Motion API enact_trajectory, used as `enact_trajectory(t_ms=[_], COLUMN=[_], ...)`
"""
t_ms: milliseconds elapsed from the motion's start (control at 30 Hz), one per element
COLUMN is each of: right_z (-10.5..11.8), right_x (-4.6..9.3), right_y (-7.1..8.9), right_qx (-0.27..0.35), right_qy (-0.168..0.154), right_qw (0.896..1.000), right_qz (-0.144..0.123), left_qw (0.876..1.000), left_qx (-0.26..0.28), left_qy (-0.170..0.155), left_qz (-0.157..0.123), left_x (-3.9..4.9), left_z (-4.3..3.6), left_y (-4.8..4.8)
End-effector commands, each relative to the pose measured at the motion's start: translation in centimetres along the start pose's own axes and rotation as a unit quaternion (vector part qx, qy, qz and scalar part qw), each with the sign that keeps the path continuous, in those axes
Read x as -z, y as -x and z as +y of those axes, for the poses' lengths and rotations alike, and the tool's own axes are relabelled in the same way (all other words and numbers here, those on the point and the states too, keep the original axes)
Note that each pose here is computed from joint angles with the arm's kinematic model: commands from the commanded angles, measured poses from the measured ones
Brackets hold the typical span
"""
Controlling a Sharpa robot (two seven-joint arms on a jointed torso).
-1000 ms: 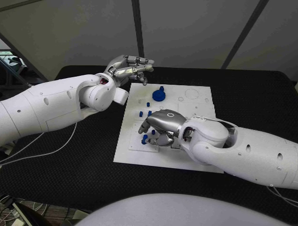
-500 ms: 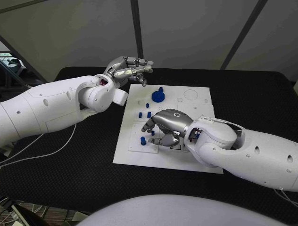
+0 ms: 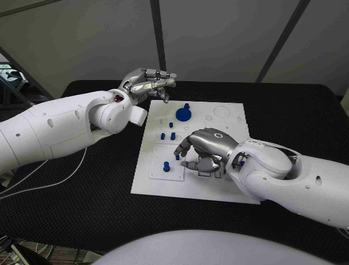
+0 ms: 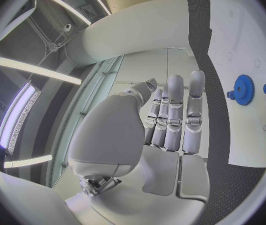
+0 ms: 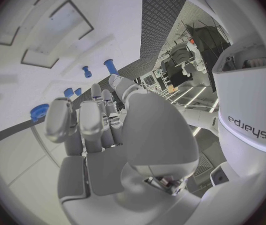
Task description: Assemble the parts on the task board
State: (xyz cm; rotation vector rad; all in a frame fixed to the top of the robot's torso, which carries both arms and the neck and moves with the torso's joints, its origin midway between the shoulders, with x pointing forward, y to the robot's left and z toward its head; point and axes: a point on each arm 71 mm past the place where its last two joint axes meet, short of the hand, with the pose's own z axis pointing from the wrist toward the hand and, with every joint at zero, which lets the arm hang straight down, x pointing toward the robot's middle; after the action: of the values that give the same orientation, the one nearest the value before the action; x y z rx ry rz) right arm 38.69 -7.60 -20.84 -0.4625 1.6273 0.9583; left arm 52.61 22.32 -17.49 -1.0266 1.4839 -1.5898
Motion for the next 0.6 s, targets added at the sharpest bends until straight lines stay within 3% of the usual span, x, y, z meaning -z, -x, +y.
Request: enact_trajectory(t_ms=[33,167,267,467,600], right_z=[-0.8,-2.8,-4.2,-6.8,-7.7], right_x=[1.1,3.4,5.0,8.3,9.5], right_y=[1.7,3.2,3.7,4.1,4.0], right_qx=[-0.042,-0.070,-0.086,-0.094,-0.084], right_qy=[-0.019,-0.066,-0.104,-0.191,-0.233], right_qw=[0.997,0.992,0.987,0.975,0.968], right_qz=[-0.055,-0.079,-0.083,-0.061,-0.037], left_qw=[1.000,1.000,1.000,1.000,1.000], left_qx=[0.002,0.002,0.001,0.001,0.002], left_qy=[-0.001,0.000,0.001,0.002,0.002], left_qz=[0.004,0.002,0.001,0.001,0.003], left_x=[0.02,0.12,0.19,0.30,0.39], left_z=[-0.12,-0.04,0.04,0.20,0.23], left_y=[0.04,0.22,0.30,0.28,0.20])
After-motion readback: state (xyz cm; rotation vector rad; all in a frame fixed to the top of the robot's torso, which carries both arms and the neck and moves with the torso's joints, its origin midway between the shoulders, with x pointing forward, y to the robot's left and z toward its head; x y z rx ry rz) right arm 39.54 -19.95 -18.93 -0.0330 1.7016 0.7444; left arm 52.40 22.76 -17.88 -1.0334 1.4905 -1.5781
